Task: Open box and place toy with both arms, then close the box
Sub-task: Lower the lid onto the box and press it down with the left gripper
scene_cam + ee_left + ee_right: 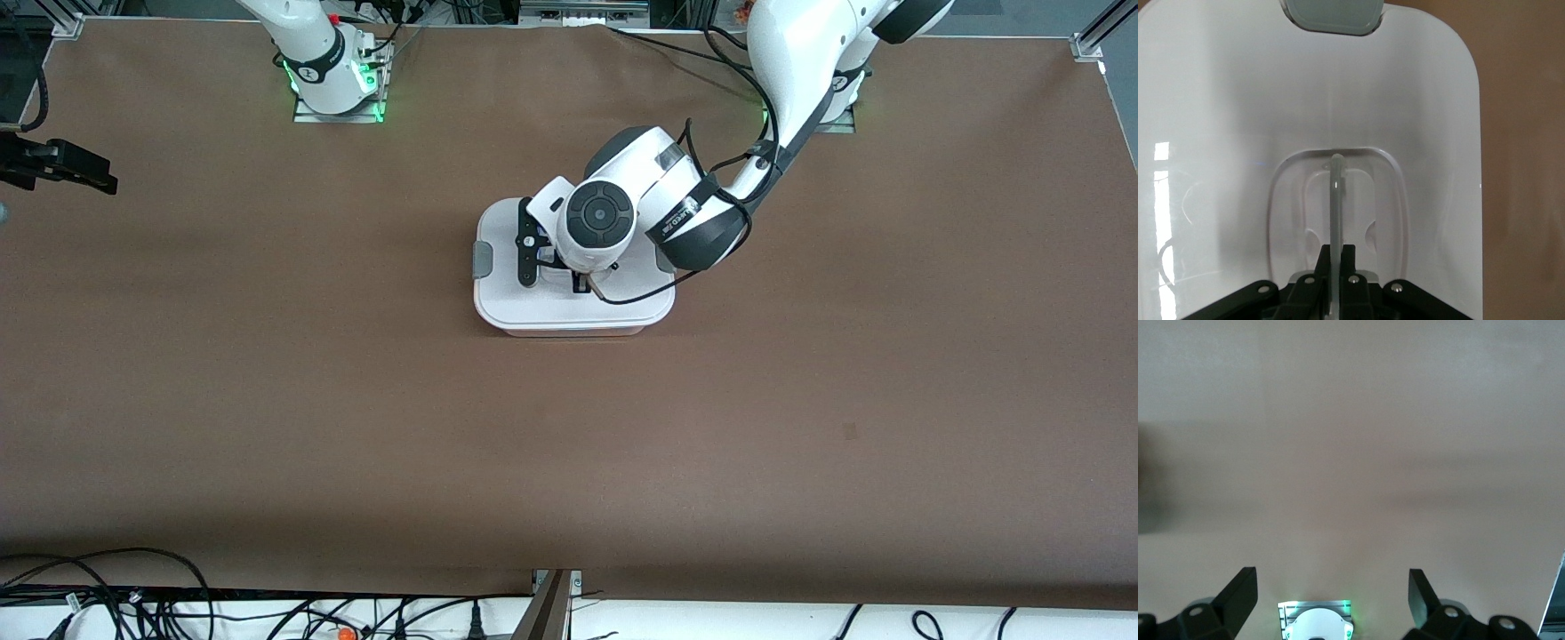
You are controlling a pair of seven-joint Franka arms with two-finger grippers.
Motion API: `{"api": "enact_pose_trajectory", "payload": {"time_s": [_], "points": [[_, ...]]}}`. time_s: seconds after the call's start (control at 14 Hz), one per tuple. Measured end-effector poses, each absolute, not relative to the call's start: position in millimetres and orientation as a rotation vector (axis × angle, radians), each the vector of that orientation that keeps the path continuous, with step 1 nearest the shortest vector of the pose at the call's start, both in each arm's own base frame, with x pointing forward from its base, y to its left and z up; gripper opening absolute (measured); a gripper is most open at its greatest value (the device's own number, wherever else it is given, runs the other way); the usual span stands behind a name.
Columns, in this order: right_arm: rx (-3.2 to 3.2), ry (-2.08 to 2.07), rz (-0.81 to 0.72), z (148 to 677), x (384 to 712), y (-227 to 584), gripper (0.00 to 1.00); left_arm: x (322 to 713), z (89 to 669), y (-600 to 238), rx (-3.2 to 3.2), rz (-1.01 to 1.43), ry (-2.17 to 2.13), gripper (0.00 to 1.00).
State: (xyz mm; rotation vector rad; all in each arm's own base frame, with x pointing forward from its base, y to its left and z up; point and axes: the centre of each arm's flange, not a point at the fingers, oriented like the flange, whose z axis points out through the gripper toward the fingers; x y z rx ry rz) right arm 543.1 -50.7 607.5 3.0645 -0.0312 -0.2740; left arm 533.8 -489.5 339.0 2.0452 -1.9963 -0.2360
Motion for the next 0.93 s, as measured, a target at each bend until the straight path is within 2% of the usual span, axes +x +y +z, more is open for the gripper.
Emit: {"api": "enact_pose_trajectory", "payload": {"time_s": [0.93], "points": [[3.064, -0.032, -0.276, 606.9, 543.4, -50.8, 1.0, 531.5, 336.6, -491.1, 2.016, -0.239, -2.026, 0.07]]}}
